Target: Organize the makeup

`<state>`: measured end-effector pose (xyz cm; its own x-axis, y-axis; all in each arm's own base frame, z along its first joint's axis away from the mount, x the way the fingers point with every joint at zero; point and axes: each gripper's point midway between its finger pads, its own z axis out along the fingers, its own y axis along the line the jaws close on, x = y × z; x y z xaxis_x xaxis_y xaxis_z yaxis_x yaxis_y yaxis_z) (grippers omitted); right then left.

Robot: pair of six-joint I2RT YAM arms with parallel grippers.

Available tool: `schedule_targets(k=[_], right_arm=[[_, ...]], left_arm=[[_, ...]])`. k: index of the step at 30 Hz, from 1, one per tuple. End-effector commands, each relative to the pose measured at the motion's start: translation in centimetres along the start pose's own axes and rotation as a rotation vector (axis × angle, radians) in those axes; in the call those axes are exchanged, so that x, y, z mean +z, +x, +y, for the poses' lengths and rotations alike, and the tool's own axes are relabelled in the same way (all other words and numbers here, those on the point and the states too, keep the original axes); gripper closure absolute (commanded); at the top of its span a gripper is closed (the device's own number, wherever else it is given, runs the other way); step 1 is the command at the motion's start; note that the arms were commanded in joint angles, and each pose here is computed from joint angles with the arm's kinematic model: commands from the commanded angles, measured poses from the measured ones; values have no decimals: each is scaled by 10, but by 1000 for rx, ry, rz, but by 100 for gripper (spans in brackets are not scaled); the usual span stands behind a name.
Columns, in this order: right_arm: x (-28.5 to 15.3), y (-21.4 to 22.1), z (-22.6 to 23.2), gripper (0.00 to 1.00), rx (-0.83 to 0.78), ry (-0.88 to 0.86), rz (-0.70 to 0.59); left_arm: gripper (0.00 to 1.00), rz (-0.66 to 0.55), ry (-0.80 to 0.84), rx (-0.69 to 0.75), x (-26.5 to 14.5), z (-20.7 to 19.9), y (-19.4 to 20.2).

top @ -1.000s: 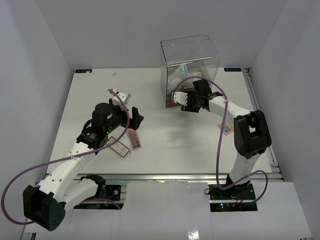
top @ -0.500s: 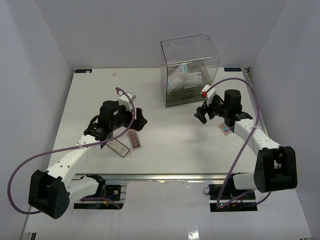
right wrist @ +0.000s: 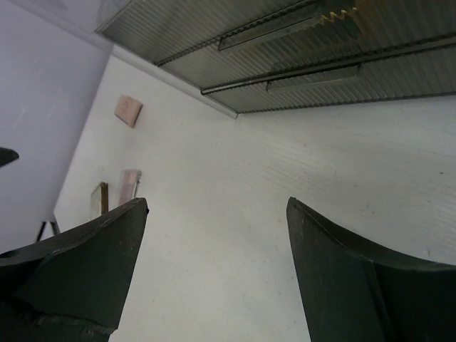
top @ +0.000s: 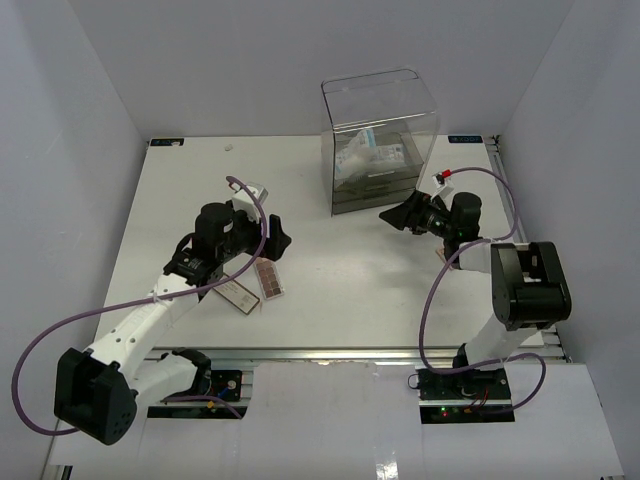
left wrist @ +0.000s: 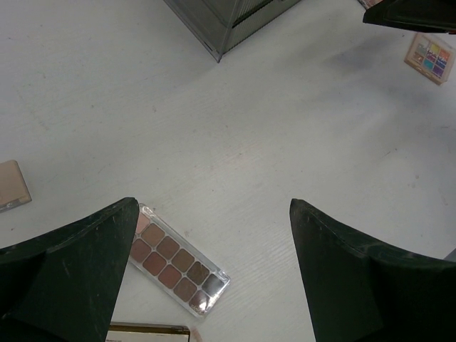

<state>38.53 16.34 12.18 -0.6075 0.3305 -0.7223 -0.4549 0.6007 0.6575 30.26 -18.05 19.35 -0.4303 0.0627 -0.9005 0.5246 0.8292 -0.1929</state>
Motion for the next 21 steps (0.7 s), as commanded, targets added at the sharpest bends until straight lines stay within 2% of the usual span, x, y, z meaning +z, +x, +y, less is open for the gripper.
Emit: schedule_targets(k=[1,13,21], right_arm=[[17,-33,7,17,183,-74,-142],[59,-46,-45,33,266,-18,-197],[77,-38,-77,44,333,32,-202]], left_arm=[[2,-27,-36,25,-5,7,-4],[2,-38,-58,49,-7,12,-3],[2,-31,-66,53,-6,15,-1]])
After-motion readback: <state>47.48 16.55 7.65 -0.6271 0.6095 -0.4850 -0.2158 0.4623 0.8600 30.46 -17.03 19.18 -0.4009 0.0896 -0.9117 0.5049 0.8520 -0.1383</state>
